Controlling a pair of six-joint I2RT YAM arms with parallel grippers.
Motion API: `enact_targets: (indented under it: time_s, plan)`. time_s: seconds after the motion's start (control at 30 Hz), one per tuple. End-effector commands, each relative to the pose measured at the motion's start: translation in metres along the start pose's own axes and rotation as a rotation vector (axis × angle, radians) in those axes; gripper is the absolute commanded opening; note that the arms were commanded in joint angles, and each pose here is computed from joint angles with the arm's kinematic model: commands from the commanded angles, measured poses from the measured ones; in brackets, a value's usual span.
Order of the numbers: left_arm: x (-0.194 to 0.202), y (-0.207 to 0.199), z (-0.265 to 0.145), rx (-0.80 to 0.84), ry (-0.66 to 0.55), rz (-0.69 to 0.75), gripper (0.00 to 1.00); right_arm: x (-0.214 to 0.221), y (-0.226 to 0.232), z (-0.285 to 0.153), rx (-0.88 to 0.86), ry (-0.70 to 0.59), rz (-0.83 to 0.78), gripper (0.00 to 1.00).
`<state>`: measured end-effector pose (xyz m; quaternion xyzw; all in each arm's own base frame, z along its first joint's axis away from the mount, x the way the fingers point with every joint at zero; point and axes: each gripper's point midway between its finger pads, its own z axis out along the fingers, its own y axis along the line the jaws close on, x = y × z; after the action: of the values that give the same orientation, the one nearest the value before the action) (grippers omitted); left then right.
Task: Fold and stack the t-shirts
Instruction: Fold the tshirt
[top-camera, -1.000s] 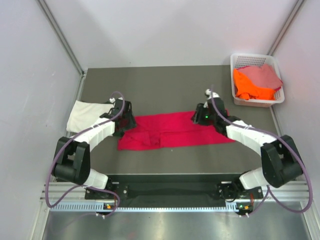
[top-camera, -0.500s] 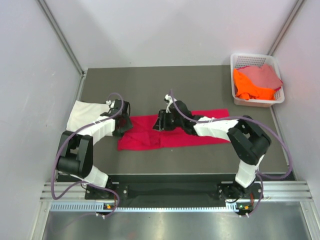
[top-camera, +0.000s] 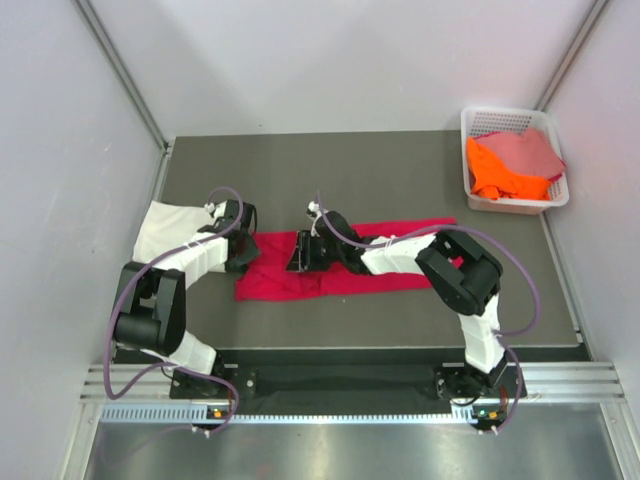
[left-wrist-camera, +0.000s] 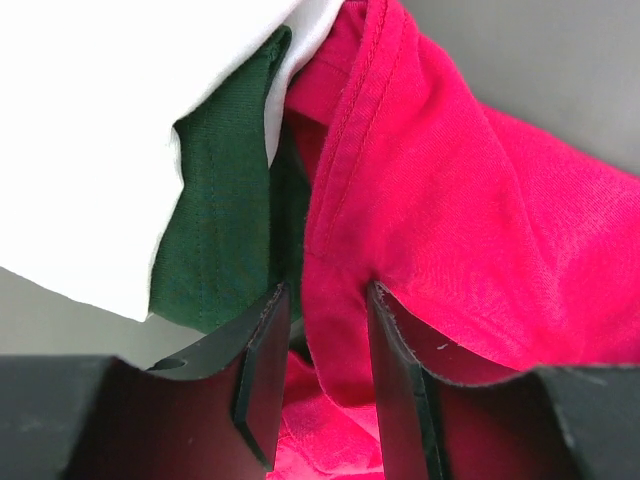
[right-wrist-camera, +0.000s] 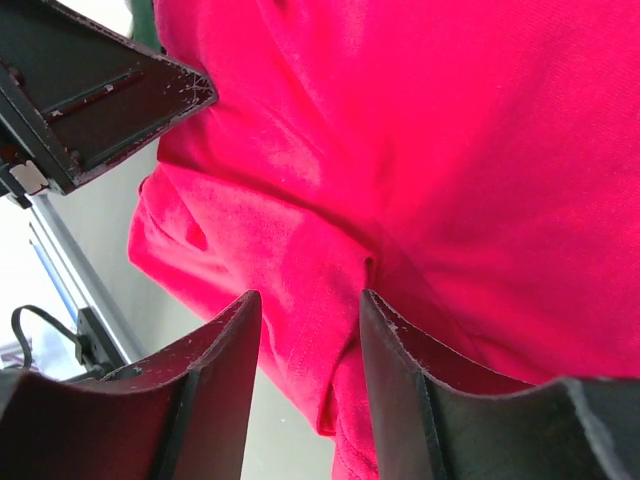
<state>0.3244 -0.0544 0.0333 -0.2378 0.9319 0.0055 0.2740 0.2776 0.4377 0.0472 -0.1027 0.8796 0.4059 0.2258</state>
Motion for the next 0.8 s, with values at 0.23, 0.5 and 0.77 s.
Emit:
enact_targets:
  time_s: [0.23, 0.5, 0.77]
  plan:
    - [-0.006, 0.005, -0.005, -0.013, -0.040, 0.005, 0.41, 0.002, 0.012, 0.011, -0.002, -0.010, -0.012, 0.44]
    - [-0.009, 0.005, -0.009, -0.003, -0.056, 0.006, 0.41, 0.024, 0.033, 0.006, -0.097, 0.024, -0.029, 0.40]
    - [-0.013, 0.005, -0.011, -0.002, -0.070, 0.005, 0.41, 0.056, 0.097, -0.019, -0.332, 0.066, -0.140, 0.37]
